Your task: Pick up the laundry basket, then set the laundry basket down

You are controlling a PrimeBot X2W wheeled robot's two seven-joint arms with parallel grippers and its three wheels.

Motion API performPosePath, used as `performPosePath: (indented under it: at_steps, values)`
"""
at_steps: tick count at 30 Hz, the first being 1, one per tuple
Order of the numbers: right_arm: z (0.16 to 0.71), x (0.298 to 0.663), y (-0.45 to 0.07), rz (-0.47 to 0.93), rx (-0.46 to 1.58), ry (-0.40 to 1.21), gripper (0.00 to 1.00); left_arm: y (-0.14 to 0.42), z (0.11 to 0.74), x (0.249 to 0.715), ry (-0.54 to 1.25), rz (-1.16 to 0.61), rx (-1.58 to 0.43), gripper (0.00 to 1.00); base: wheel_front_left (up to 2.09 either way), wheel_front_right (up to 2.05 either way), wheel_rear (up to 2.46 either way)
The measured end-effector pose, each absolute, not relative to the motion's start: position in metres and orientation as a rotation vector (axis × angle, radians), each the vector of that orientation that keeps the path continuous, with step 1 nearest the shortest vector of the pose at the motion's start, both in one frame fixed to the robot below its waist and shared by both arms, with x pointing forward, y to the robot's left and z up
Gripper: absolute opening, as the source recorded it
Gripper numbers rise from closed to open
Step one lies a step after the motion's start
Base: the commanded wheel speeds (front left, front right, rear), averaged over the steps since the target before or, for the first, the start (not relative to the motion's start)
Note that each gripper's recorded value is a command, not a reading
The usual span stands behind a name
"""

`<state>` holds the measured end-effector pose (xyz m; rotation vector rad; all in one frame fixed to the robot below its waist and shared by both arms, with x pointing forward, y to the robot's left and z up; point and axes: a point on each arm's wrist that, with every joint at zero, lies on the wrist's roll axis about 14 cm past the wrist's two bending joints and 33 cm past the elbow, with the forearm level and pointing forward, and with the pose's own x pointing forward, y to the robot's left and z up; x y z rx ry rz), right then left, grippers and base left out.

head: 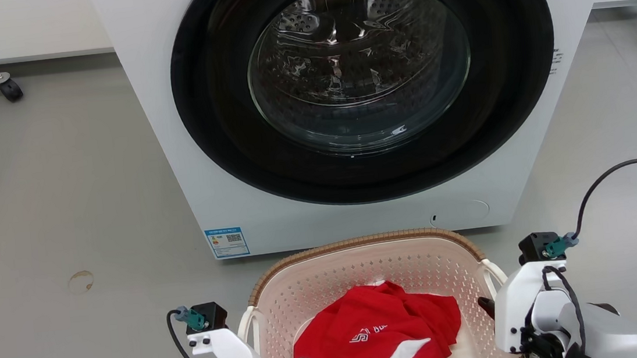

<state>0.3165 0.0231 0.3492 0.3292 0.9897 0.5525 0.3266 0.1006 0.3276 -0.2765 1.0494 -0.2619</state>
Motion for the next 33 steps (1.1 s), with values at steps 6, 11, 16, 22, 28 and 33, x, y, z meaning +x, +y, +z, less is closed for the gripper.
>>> performPosePath:
  at_steps: [6,11,16,22,28,33]
  values:
    - [0.349,0.316,0.023,0.555,0.326,0.991,0.0,0.101,0.327,0.326,1.05,-0.261,-0.276,0.0,0.0,0.0,0.0]
    - [0.349,0.316,0.024,0.557,0.326,0.993,0.0,0.102,0.327,0.326,1.05,-0.259,-0.276,0.0,0.0,0.0,0.0]
    - [0.348,0.315,0.024,0.558,0.325,0.995,0.0,0.102,0.327,0.326,1.052,-0.259,-0.275,0.0,0.0,0.0,0.0]
    - [0.347,0.315,0.024,0.557,0.326,1.0,0.0,0.102,0.325,0.325,1.057,-0.261,-0.272,0.0,0.0,0.0,0.0]
    - [0.342,0.314,0.024,0.556,0.33,1.01,0.0,0.102,0.32,0.324,1.075,-0.259,-0.273,0.0,0.0,0.0,0.0]
    - [0.337,0.314,0.024,0.553,0.335,1.028,0.0,0.102,0.314,0.322,1.095,-0.259,-0.272,0.0,0.0,0.0,0.0]
